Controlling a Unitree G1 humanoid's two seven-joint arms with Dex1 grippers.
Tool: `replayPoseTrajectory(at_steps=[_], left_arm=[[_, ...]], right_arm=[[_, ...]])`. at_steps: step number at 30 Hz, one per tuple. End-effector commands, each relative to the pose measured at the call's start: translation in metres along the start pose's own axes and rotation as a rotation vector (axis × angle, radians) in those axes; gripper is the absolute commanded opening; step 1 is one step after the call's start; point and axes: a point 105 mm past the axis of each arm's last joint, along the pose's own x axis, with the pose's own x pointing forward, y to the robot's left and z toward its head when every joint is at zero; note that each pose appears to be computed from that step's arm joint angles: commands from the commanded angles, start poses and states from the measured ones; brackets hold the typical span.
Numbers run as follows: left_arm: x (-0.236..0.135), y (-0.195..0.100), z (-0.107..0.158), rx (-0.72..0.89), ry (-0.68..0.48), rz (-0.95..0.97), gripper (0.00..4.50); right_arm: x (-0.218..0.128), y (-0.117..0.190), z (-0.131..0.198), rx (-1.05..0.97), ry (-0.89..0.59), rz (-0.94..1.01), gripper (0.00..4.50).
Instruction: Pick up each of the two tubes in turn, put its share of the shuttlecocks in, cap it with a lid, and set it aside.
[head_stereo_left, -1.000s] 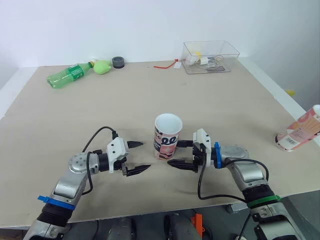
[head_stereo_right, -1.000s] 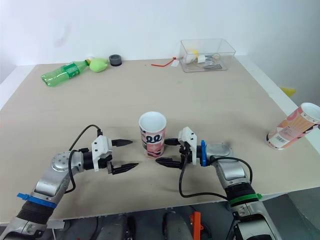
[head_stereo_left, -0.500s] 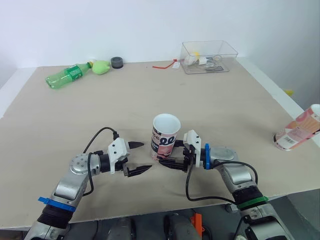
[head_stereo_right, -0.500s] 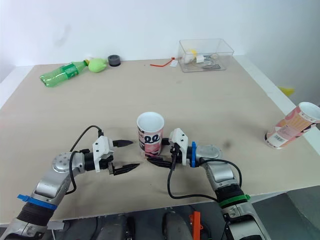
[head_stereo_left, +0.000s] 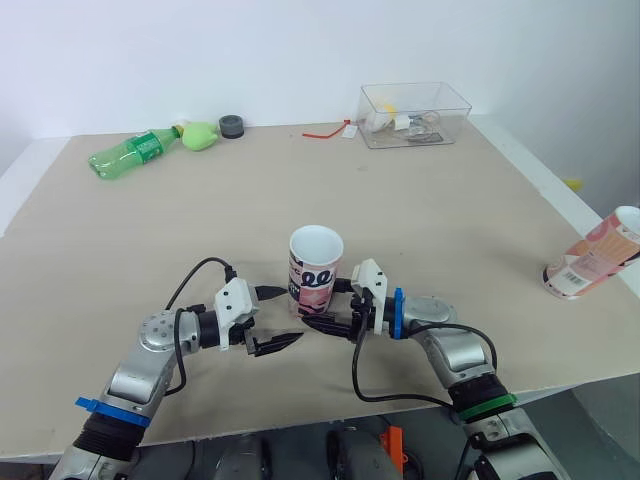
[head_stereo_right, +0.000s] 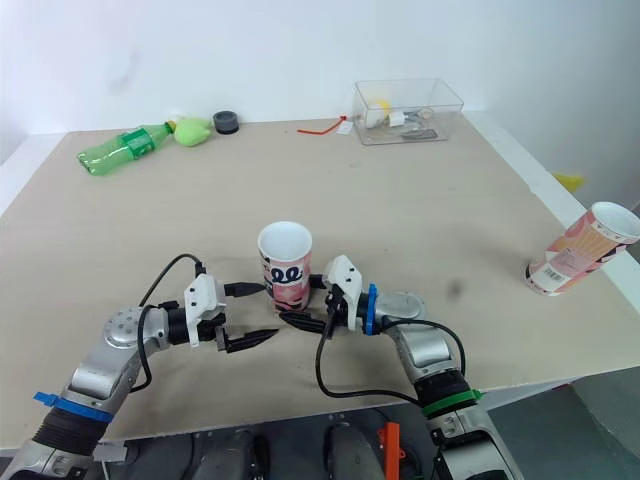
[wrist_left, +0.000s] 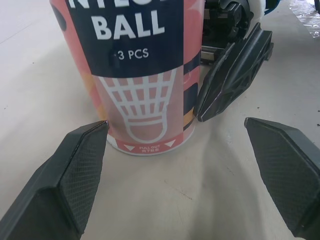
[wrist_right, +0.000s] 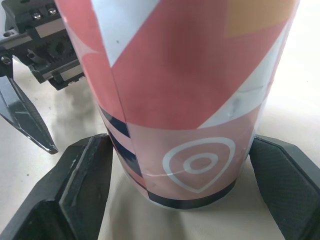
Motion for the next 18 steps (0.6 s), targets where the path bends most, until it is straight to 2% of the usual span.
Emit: replayPoseTrajectory(at_steps=[1, 2, 7, 14, 18], left_arm=[[-0.002, 0.003, 0.007, 0.028, -0.018, 0.012, 4.5], [-0.003, 0.004, 0.007, 0.028, -0.016, 0.013, 4.5], [-0.005, 0.007, 0.005, 0.03, -0.007, 0.018, 4.5], [-0.005, 0.01, 0.005, 0.036, -0.003, 0.021, 4.5], [-0.003, 0.012, 0.009, 0.041, -0.012, 0.018, 4.5]], right_arm=[[0.003, 0.002, 0.005, -0.036, -0.006, 0.016, 4.47], [0.003, 0.002, 0.005, -0.038, -0.006, 0.017, 4.47], [0.002, -0.002, 0.005, -0.039, -0.013, -0.012, 3.14], [-0.004, -0.005, 0.007, -0.05, -0.007, -0.016, 3.14], [-0.025, -0.025, 0.021, -0.026, -0.047, -0.117, 3.14]])
